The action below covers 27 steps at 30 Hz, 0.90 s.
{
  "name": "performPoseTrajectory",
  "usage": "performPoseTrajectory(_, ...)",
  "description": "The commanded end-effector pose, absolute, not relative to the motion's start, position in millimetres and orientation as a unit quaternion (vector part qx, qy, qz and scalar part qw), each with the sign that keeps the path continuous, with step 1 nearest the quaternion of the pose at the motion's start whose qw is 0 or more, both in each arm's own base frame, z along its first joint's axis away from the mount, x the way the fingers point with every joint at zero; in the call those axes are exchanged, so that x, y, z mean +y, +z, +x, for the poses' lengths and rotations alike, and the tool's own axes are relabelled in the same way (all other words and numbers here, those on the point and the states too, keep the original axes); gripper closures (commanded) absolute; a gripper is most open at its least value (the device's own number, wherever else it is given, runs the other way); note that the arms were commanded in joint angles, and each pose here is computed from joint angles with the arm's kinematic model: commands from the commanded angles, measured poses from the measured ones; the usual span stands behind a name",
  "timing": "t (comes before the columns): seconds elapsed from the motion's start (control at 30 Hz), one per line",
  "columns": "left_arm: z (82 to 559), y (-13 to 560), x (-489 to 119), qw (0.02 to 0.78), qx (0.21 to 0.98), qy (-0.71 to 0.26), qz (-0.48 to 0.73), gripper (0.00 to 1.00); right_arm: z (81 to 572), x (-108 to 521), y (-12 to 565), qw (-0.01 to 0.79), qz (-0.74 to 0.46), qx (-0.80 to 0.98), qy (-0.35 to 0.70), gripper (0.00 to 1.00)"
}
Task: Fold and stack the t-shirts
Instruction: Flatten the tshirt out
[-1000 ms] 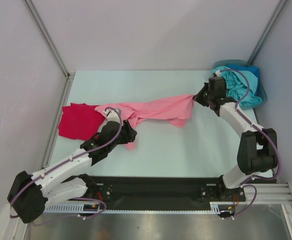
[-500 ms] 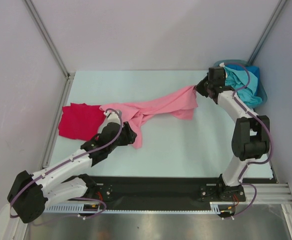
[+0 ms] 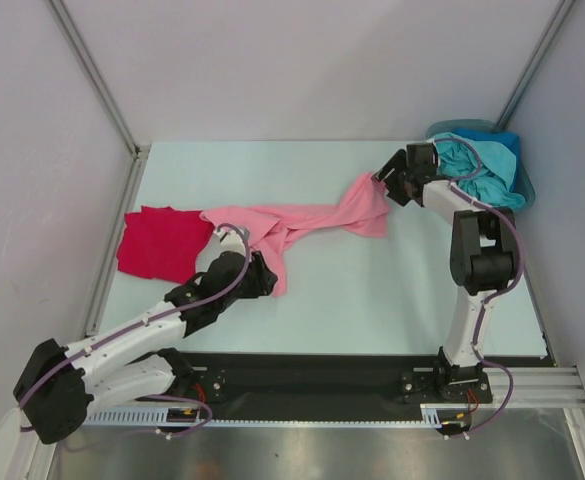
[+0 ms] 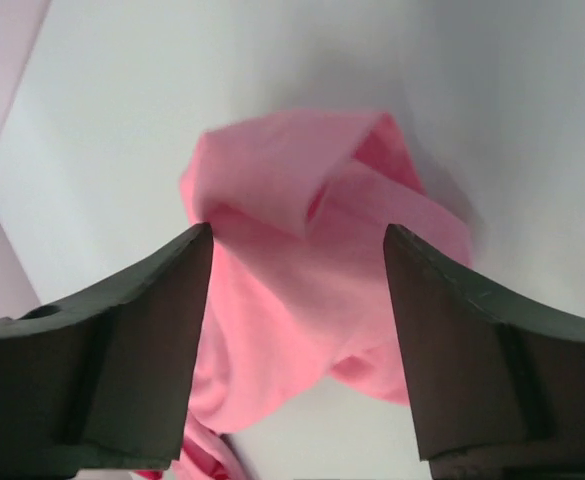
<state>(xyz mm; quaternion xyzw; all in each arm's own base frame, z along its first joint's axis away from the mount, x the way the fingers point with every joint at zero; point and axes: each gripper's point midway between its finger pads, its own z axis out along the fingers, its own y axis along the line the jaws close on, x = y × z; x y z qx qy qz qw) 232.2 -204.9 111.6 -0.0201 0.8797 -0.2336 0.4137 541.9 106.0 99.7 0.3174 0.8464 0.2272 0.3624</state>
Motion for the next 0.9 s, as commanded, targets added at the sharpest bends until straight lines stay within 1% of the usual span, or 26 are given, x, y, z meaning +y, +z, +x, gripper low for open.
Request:
performPoseTrajectory(0.0,231,115,-207,0.419,0.874,-0.243,-0.029,0.46,541,104,145,0.426,0.306,0.816,0.242,0.25)
performPoseTrajectory(0.03,231,113,-208,0.418,0.875,-0.242,-0.028,0.46,538,101,149,0.433,0.306,0.814,0.238,0.23)
performPoseTrajectory(0.07,229,114,-210,0.417,0.875,-0.244,-0.025,0.46,533,100,171,0.452,0.303,0.804,0.241,0.23)
performPoseTrajectory(0.1,229,113,-211,0.416,0.876,-0.243,-0.023,0.46,525,95,167,0.457,0.308,0.803,0.227,0.23)
performPoseTrajectory(0.2,230,116,-215,0.418,0.874,-0.247,-0.023,0.46,508,95,185,0.476,0.301,0.796,0.221,0.23)
performPoseTrajectory(0.27,229,118,-218,0.418,0.873,-0.250,-0.020,0.46,500,95,185,0.479,0.296,0.799,0.209,0.23)
performPoseTrajectory(0.47,224,122,-221,0.421,0.870,-0.254,-0.016,0.46,474,90,162,0.471,0.301,0.802,0.209,0.25)
performPoseTrajectory(0.57,222,122,-219,0.422,0.870,-0.254,-0.017,0.46,464,85,137,0.456,0.305,0.810,0.207,0.26)
performPoseTrajectory(0.77,221,121,-218,0.421,0.870,-0.254,-0.017,0.47,457,70,98,0.430,0.324,0.812,0.224,0.28)
performPoseTrajectory(0.87,221,122,-218,0.422,0.870,-0.253,-0.017,0.46,459,71,92,0.428,0.330,0.802,0.252,0.29)
